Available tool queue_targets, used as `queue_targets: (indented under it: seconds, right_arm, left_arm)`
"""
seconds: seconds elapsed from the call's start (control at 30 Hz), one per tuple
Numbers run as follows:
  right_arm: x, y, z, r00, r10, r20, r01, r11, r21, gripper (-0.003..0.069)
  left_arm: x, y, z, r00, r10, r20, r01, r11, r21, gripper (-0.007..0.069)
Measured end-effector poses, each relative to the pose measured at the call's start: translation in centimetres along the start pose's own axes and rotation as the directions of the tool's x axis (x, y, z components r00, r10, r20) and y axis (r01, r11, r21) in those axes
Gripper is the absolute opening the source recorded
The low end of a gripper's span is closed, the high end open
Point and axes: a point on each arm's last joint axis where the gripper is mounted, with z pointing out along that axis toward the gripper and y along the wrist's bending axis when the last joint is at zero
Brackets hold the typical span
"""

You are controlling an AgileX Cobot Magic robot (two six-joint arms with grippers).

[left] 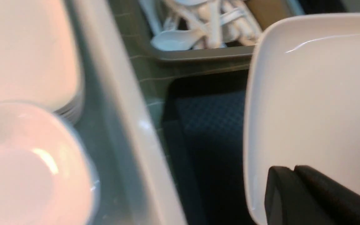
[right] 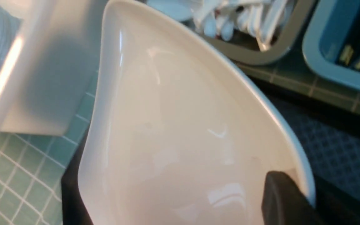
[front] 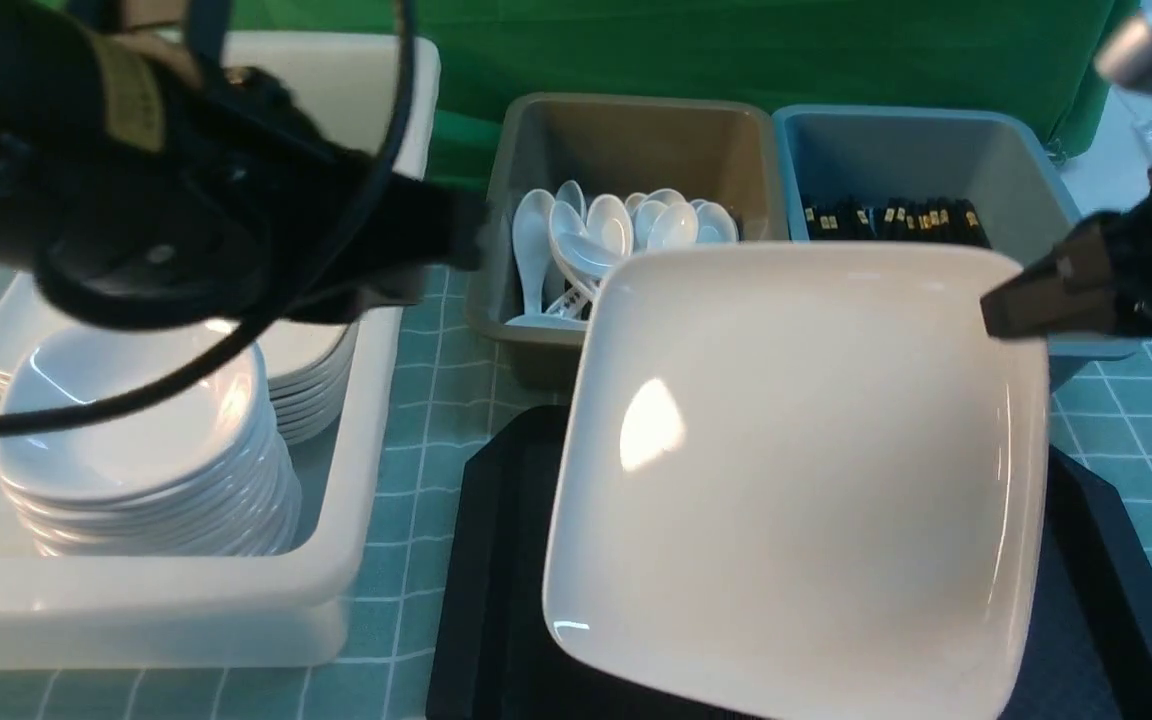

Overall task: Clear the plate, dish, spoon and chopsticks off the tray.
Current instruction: Use the right arm to put the plate into the large storage box on the left

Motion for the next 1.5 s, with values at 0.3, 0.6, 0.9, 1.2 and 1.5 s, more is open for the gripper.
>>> queue_targets:
  seconds: [0.3,0.6,0.9,1.2,1.5]
  right_arm:
    - [-4.5,3.8,-2.2,0.987,-0.096,0.128,0.102,0.994,-0.034,0.0051]
    - [-12.0,6.3,0.0,0.962,-0.148,0.229,0.173,0.98,-0.094,0.0051]
    - [-18.4,9.5,8.8,0.922,-0.142,0.36,0.217,0.96,-0.177,0.0051]
    - [-18.9,12.1,18.9,0.88,-0.071,0.469,0.186,0.961,-0.205,0.0051]
    - [-17.0,14.6,23.6,0.885,-0.101,0.455,0.219,0.952,-0.214,0.0051]
  left_arm:
    - [-1.0,7.1,-0.3,0.98,-0.198,-0.033,0.189,0.966,-0.176,0.001]
    - [-0.9,13.1,-2.2,0.938,-0.347,0.009,0.34,0.914,-0.223,0.001]
    - [0.2,13.6,-6.3,0.924,-0.357,0.135,0.38,0.892,-0.244,0.001]
    - [1.2,12.2,-8.7,0.928,-0.324,0.186,0.361,0.904,-0.228,0.001]
    - [2.1,11.3,-10.2,0.939,-0.276,0.206,0.321,0.919,-0.231,0.001]
